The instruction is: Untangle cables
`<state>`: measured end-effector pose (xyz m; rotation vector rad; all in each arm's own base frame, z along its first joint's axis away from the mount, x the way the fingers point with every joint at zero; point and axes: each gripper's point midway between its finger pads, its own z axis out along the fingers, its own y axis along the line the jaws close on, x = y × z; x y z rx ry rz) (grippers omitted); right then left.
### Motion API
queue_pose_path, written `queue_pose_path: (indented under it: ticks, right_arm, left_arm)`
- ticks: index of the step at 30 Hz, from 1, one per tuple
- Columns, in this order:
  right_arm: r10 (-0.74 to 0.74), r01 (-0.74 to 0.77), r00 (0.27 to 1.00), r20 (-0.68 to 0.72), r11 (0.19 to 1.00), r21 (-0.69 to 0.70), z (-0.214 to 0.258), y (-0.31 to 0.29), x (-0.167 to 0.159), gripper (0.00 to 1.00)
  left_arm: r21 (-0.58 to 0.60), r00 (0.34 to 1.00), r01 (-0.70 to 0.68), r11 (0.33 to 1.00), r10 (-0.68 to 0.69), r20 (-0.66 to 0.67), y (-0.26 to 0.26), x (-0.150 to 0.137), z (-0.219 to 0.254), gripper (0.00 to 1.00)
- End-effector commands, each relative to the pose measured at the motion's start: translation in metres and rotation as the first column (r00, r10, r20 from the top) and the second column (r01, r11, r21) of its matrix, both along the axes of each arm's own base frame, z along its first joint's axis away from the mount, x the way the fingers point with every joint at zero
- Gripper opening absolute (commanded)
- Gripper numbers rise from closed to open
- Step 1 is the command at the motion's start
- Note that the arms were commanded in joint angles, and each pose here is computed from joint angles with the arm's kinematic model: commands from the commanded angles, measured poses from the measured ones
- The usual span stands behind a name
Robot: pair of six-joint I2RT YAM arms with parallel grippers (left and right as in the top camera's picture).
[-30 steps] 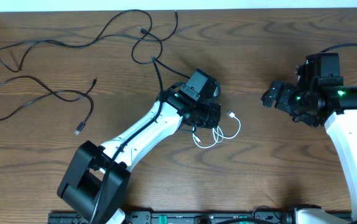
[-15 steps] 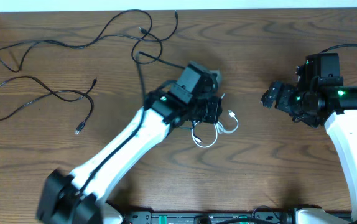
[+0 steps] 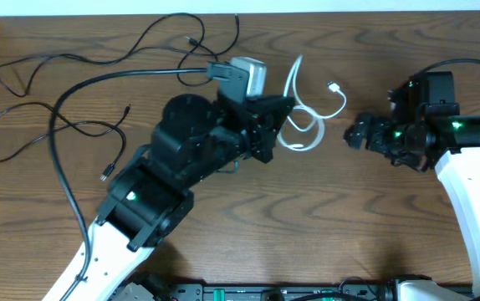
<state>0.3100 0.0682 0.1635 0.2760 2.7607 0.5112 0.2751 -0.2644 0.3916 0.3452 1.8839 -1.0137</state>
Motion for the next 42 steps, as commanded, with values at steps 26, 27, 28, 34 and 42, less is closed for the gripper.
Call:
queue_pose_path:
  ticks: [26,27,28,34,42]
  right_arm:
    - [0.193,-0.206,0.974,0.121,0.973,0.103,0.012,0.092,0.008,0.99]
    - [0.185,-0.199,0.975,0.119,0.973,0.116,0.009,0.095,0.013,0.99]
    - [0.171,-0.185,0.979,0.112,0.975,0.125,0.007,0.097,0.016,0.99]
    - [0.262,-0.262,0.965,0.031,0.937,0.231,-0.022,0.136,0.013,0.99]
    - [0.282,-0.282,0.959,0.033,0.937,0.206,-0.032,0.132,0.019,0.98]
  left_arm:
    - [-0.14,0.995,-0.093,0.986,0.086,-0.056,0.004,0.013,0.022,0.08]
    - [-0.15,0.995,-0.094,0.984,0.086,-0.059,0.003,0.013,0.024,0.07]
    - [-0.153,0.995,-0.091,0.984,0.083,-0.055,0.003,0.013,0.025,0.07]
    - [-0.153,0.995,-0.091,0.984,0.084,-0.053,0.003,0.013,0.025,0.07]
    - [-0.154,0.995,-0.091,0.984,0.083,-0.053,0.003,0.013,0.025,0.08]
